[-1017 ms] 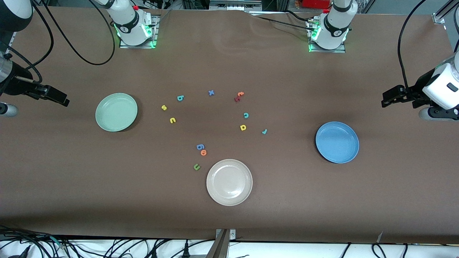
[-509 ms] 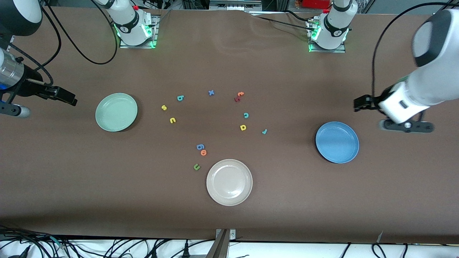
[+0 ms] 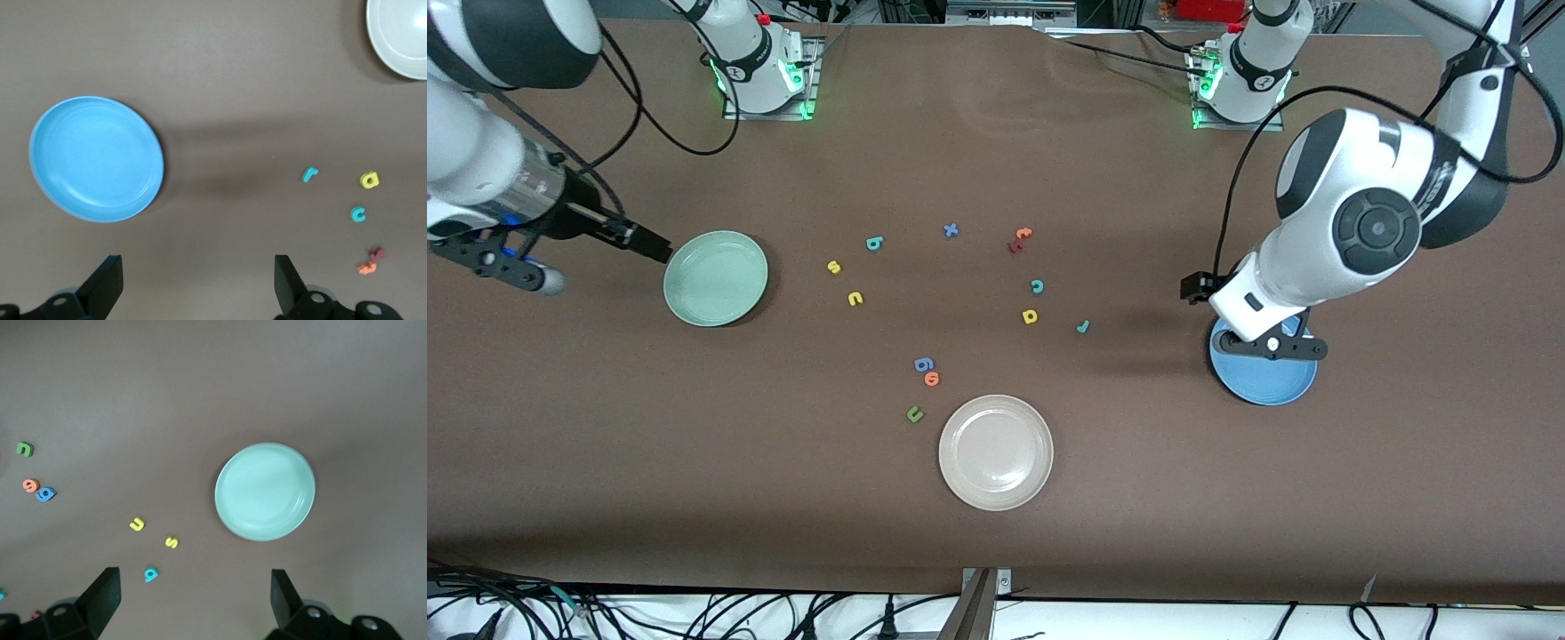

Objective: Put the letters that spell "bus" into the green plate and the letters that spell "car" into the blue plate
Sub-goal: 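Reach the right gripper to teal q while the left gripper reaches teal r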

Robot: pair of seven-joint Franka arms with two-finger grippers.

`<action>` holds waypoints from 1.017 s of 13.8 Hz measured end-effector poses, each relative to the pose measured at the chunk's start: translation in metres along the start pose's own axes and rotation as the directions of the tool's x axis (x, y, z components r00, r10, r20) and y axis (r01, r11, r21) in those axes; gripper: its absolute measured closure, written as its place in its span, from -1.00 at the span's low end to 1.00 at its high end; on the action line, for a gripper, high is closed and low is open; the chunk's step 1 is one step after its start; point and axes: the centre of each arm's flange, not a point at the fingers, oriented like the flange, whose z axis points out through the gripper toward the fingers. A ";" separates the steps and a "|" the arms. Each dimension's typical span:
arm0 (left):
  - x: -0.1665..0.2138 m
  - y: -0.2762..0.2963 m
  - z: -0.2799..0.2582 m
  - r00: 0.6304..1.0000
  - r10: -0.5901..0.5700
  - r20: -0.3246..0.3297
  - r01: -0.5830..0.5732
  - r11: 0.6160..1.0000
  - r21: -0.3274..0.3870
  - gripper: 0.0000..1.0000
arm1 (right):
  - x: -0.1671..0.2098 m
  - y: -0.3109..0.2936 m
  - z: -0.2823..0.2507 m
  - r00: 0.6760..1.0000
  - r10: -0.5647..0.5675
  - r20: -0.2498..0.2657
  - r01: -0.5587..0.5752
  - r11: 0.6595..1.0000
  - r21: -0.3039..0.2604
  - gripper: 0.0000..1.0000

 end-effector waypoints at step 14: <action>-0.020 0.138 0.210 0.963 -0.125 -0.239 0.128 0.992 -0.002 -1.00 | -0.133 -0.109 0.230 0.962 0.272 -0.022 -0.271 0.962 0.041 -0.99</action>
